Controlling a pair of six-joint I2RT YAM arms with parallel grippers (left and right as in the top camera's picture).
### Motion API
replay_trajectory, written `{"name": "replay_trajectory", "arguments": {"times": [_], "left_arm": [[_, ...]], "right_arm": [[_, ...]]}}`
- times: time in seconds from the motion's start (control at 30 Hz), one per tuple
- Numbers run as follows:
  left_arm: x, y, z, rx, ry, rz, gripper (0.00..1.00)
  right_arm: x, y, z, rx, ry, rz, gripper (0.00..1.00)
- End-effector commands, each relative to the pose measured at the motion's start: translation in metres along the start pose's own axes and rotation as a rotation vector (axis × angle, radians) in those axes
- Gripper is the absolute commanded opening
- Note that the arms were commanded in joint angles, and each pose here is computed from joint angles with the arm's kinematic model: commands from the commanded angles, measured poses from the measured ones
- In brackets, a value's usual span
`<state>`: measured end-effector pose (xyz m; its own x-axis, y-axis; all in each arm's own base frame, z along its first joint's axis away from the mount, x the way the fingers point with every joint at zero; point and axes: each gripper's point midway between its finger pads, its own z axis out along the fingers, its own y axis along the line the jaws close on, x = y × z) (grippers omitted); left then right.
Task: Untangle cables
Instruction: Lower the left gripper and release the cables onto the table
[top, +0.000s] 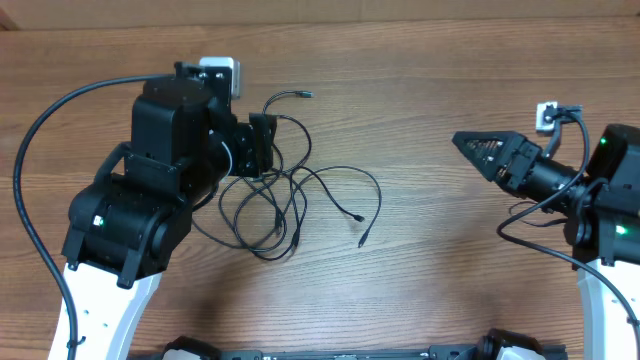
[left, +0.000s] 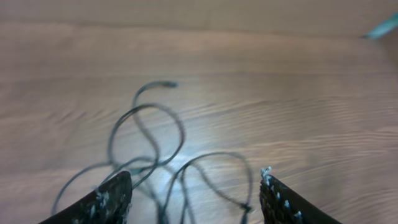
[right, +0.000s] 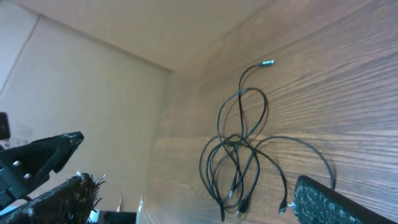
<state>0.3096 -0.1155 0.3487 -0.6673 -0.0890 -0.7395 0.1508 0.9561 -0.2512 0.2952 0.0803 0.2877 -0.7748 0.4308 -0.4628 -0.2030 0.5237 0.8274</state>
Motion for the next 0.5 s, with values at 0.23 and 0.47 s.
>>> {"name": "replay_trajectory", "arguments": {"times": [0.23, 0.47], "left_arm": [[0.013, 0.051, -0.008, -0.284, 0.017, -0.130, 0.80], [0.017, 0.066, -0.010, -0.312, 0.046, -0.121, 0.80]], "right_arm": [[0.024, 0.003, 0.028, 0.095, 0.066, -0.015, 1.00], [0.048, 0.000, 0.048, 0.140, 0.155, 0.006, 1.00]]}}
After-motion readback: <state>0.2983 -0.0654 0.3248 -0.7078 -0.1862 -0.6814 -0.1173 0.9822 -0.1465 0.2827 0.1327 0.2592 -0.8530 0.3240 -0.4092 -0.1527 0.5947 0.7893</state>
